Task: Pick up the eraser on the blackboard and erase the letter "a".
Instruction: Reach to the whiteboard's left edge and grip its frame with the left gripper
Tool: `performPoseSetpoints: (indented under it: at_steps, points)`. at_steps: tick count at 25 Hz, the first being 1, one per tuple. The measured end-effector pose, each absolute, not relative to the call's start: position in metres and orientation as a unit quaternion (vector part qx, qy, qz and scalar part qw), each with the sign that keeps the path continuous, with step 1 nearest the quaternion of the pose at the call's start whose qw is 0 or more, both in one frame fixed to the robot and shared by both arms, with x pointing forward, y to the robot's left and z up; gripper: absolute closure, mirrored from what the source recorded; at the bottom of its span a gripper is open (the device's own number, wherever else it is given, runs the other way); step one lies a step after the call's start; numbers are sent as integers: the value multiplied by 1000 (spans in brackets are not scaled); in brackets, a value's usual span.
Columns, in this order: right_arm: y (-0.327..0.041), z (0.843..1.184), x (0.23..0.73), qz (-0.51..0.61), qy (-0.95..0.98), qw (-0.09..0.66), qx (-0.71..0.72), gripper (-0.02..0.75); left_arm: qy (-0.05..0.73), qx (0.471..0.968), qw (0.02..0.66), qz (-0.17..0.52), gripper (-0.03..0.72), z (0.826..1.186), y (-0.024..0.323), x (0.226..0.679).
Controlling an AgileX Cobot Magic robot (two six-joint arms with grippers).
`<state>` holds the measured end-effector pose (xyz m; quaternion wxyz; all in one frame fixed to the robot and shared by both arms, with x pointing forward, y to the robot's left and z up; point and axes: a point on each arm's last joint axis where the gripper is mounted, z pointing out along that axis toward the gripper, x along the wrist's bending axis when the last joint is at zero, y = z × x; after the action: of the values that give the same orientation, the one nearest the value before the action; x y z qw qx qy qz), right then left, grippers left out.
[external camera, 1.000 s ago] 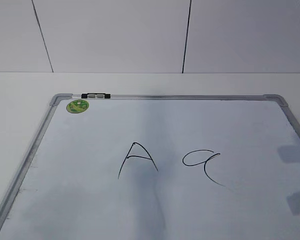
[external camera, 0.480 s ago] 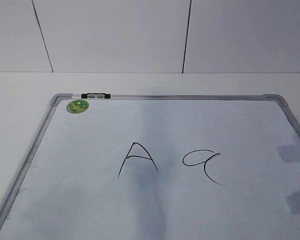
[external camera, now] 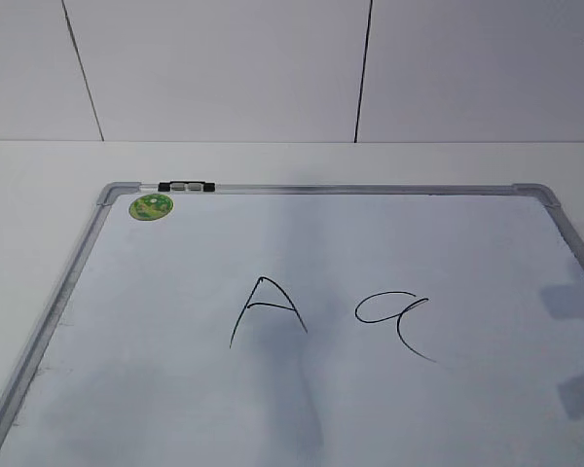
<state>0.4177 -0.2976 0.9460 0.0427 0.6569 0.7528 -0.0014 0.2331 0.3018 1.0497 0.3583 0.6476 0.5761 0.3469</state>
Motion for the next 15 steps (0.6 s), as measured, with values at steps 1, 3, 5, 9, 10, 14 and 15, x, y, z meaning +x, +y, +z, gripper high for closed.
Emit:
performPoseSetpoints:
  at_steps: [1, 3, 5, 9, 10, 14, 15]
  points:
    - [-298, 946, 418, -1, 753, 43, 657, 101, 576, 648, 358, 347, 449, 1050, 302, 233]
    - [-298, 946, 418, -1, 752, 43, 658, 112, 576, 648, 358, 347, 449, 1050, 302, 233]
    - [-298, 946, 418, -2, 752, 44, 658, 140, 576, 648, 358, 347, 449, 1050, 302, 233]
    - [-298, 946, 418, -3, 751, 45, 658, 180, 576, 648, 358, 347, 449, 1050, 302, 233]
    - [-298, 946, 418, -3, 751, 45, 658, 182, 576, 648, 358, 347, 449, 1050, 302, 233]
    - [-298, 946, 418, -3, 751, 45, 658, 186, 576, 648, 358, 347, 449, 1050, 302, 233]
    - [-298, 946, 418, -3, 751, 45, 658, 186, 576, 648, 358, 347, 449, 1050, 302, 233]
